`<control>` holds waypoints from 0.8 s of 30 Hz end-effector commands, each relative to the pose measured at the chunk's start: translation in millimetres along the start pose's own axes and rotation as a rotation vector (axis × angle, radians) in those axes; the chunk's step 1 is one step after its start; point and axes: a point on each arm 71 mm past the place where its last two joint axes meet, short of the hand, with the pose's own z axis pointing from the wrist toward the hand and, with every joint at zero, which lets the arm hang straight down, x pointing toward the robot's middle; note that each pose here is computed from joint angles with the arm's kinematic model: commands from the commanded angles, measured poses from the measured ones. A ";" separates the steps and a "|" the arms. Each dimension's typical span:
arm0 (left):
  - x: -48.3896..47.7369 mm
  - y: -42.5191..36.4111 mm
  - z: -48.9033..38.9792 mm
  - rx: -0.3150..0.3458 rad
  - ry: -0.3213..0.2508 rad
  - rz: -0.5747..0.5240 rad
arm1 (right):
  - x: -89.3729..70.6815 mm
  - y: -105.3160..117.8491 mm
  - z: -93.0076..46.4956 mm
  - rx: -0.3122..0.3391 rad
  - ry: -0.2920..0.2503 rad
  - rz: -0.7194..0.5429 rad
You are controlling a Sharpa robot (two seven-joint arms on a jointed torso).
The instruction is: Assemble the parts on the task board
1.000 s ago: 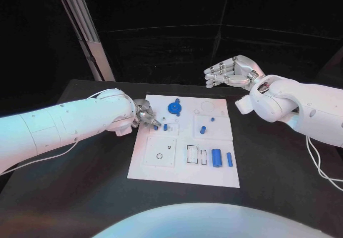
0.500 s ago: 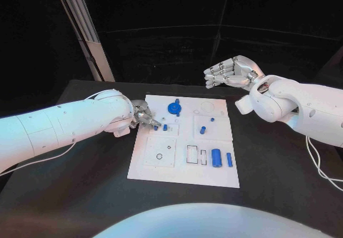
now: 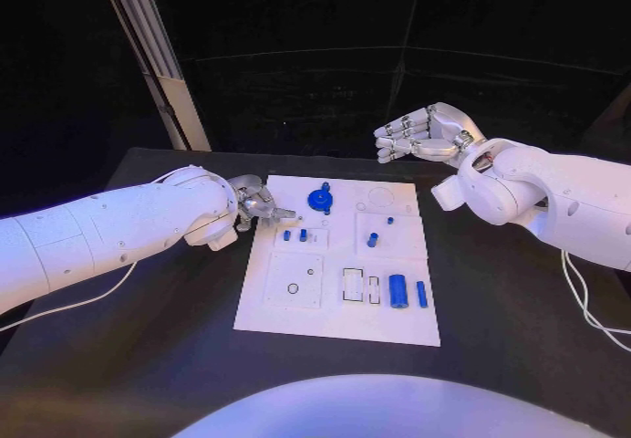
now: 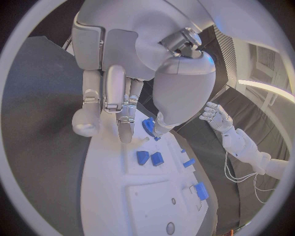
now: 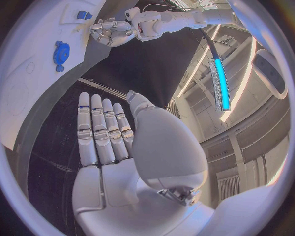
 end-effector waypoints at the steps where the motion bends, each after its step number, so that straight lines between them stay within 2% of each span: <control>1: -4.8 -9.2 -1.9 0.142 -0.047 -0.160 | 0.4 1.4 0.7 -0.008 0.007 0.005; 5: -8.5 -15.7 -3.7 0.256 -0.074 -0.221 | 0.7 1.3 1.1 -0.008 0.007 0.006; 9: -10.9 -25.0 -4.5 0.362 -0.108 -0.221 | 1.0 1.2 1.6 -0.009 0.007 0.006; 12: -11.7 -35.4 -4.6 0.457 -0.146 -0.137 | 1.3 1.2 2.1 -0.009 0.007 0.006; 17: -11.0 -51.1 -3.0 0.573 -0.196 0.004 | 1.9 1.1 2.8 -0.010 0.007 0.006; 21: -8.5 -62.1 1.0 0.626 -0.214 0.132 | 2.7 1.1 3.6 -0.011 0.007 0.007; 24: -6.4 -68.4 4.8 0.639 -0.218 0.216 | 3.3 1.2 4.0 -0.011 0.008 0.007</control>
